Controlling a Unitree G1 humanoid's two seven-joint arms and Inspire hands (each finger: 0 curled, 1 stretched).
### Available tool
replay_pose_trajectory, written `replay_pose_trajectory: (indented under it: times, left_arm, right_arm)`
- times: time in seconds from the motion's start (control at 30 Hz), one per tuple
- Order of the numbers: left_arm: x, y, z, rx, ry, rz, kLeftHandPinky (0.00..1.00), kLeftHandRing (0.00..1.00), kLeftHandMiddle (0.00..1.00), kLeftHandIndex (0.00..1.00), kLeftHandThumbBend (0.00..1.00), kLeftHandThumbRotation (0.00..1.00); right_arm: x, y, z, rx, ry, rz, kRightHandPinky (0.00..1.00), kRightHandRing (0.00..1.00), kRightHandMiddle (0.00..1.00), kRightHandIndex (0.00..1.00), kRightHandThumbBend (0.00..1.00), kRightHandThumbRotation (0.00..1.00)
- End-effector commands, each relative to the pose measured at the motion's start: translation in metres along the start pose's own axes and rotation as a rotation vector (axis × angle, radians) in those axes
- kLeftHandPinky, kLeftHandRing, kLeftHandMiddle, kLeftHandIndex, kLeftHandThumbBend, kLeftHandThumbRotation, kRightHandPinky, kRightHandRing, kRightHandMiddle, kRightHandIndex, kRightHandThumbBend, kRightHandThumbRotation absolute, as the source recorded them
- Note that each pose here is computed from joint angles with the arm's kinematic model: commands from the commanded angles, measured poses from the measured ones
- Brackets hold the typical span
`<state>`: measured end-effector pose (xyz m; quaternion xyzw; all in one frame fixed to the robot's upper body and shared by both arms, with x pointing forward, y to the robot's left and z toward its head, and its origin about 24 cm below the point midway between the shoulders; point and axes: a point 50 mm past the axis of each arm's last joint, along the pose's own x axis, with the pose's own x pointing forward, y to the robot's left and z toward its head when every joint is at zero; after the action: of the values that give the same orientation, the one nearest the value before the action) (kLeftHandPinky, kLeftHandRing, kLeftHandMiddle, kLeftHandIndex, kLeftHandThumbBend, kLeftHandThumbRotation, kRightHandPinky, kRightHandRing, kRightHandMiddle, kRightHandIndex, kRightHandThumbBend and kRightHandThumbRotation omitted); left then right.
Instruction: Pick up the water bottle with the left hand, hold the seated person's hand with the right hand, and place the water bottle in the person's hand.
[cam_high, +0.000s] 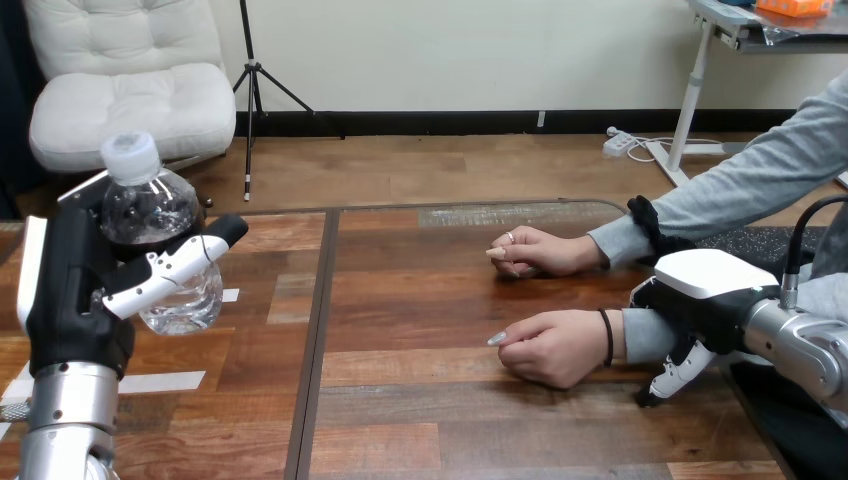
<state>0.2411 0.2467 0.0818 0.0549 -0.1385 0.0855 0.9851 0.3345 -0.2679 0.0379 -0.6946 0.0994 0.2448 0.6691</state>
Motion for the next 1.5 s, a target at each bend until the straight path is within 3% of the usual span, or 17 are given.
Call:
replay_pose_trajectory:
  times: [0.0,0.53,0.73,1.13,1.47]
  left_arm:
    - [0.0129,-0.0018,0.0238,-0.003,-0.128,-0.014,0.31,0.36,0.4,0.41,0.71,0.0]
    - [0.0131,-0.0027,0.0241,-0.008,-0.137,-0.019,0.31,0.36,0.4,0.41,0.71,0.0]
    - [0.0134,-0.0024,0.0247,0.0,-0.131,-0.014,0.31,0.36,0.4,0.41,0.71,0.0]
    - [0.0135,-0.0018,0.0242,-0.005,-0.131,-0.018,0.3,0.36,0.4,0.41,0.72,0.0]
    - [0.0133,-0.0022,0.0241,0.001,-0.125,-0.016,0.3,0.36,0.4,0.41,0.72,0.0]
  right_arm:
    - [0.0092,-0.0177,0.0117,-0.002,-0.023,-0.034,0.5,0.6,0.64,0.64,0.98,0.25]
    - [0.0104,-0.0176,0.0135,0.046,-0.023,-0.036,0.43,0.51,0.57,0.59,0.93,0.12]
    - [0.0105,-0.0172,0.0145,0.074,-0.028,-0.065,0.4,0.48,0.54,0.56,0.92,0.09]
    - [0.0108,-0.0166,0.0161,0.097,-0.034,-0.096,0.22,0.28,0.38,0.42,0.9,0.04]
    - [0.0105,-0.0162,0.0171,0.096,-0.043,-0.124,0.22,0.28,0.36,0.38,0.85,0.03]
